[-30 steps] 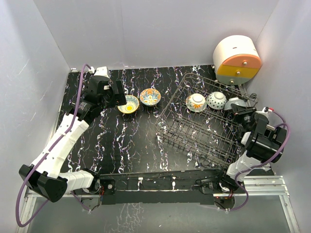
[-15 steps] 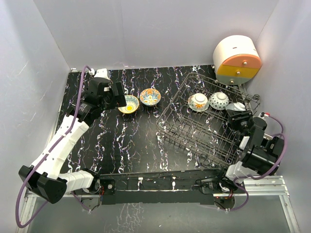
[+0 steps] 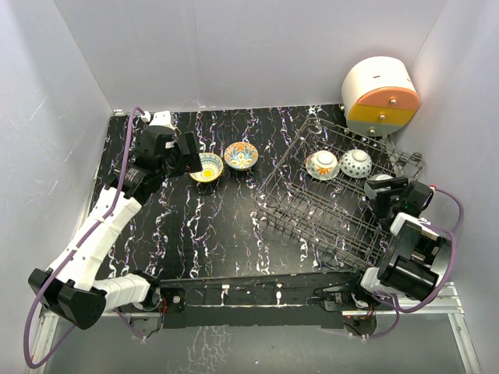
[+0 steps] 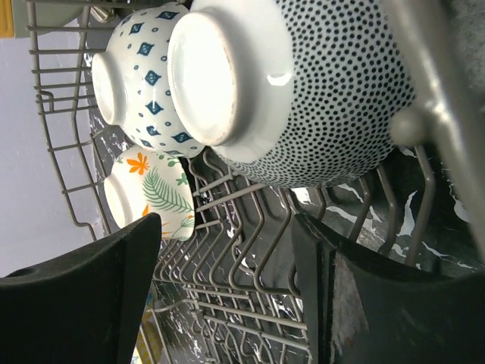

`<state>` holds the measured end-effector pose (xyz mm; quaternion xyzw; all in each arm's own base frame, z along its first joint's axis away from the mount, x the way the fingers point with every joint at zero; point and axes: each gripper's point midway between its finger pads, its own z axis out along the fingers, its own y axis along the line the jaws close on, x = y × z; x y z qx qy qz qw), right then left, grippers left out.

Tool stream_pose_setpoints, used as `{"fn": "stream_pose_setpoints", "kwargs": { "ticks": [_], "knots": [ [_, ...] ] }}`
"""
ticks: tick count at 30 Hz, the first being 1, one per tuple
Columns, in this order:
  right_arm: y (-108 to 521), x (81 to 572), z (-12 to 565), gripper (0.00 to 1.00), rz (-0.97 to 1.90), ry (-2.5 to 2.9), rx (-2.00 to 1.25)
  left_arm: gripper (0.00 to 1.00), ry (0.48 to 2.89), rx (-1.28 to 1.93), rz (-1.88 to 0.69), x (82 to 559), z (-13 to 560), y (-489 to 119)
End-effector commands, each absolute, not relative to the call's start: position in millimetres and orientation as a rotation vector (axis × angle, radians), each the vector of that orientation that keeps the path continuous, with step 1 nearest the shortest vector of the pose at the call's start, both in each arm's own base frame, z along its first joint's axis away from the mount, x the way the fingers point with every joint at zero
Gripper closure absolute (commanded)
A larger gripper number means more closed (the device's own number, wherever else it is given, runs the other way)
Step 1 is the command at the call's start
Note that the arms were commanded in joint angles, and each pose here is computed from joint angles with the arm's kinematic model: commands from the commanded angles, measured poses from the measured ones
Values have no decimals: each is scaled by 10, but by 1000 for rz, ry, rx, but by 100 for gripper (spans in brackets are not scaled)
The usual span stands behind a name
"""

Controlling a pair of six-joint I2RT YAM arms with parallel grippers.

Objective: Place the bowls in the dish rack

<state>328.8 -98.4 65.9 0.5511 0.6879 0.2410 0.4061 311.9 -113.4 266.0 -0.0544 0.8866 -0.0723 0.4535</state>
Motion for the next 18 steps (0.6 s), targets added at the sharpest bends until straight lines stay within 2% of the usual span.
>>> {"fn": "stream_pose_setpoints", "kwargs": {
  "ticks": [1,5,6,8,18],
  "knots": [
    [-1228,3383,965,27,516,1706,1336,3,2147,-146,-193,3083,2780,-1090],
    [-1232,3467,1214,24,539,1699,1287,3,2142,-116,-191,3077,2794,-1094],
    [-1236,3482,1282,20,537,1702,1273,3,2143,-108,-188,3076,2791,-1093],
    [-1248,3500,1408,2,528,1713,1245,3,2141,-94,-188,3078,2801,-1097],
    [-1209,3621,1891,1,494,1691,1159,3,2171,15,-246,3088,2737,-1275]
  ]
}}
